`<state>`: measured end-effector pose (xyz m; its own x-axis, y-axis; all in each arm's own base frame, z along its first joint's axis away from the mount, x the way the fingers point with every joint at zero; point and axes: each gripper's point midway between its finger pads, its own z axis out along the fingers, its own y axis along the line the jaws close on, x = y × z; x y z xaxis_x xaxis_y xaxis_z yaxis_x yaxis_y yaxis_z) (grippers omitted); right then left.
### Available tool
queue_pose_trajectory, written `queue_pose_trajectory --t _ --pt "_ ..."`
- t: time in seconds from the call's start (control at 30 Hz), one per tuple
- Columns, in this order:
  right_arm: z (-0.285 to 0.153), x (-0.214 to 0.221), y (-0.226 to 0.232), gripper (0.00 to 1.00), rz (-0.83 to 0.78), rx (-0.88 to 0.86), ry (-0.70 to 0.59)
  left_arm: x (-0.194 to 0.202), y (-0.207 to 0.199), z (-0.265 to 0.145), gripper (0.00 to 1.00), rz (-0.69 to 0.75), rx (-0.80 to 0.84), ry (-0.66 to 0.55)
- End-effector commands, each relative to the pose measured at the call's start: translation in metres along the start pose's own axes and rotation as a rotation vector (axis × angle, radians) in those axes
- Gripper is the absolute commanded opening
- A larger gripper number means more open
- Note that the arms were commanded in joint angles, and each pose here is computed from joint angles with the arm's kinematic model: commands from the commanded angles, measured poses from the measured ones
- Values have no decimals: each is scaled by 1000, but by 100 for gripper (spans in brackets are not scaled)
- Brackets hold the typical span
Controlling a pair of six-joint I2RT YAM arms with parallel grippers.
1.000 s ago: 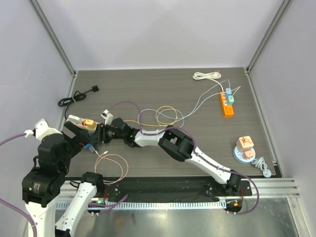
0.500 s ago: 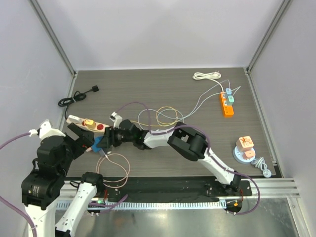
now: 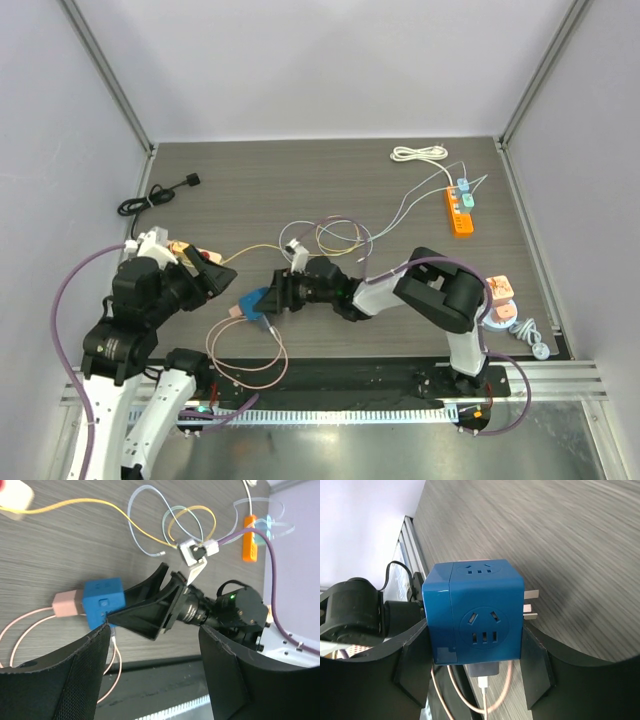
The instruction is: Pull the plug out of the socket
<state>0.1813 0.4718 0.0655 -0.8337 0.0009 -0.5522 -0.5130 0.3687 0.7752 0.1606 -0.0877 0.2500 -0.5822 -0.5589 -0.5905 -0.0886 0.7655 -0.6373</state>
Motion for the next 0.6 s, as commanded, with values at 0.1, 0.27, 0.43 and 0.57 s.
queue_pose_trajectory --t 0.1,0.27,0.43,0.57 --pt "-47 -16 -7 1 35 -33 -28 13 -22 16 72 10 159 73" --pt "-75 -34 -12 1 56 -42 -45 46 -10 47 71 -79 230 146" --pt "-91 -47 -23 1 51 -55 -63 69 -4 68 70 -120 284 200" --pt "-99 -52 -31 1 75 -105 -65 71 -2 72 69 -77 279 199"
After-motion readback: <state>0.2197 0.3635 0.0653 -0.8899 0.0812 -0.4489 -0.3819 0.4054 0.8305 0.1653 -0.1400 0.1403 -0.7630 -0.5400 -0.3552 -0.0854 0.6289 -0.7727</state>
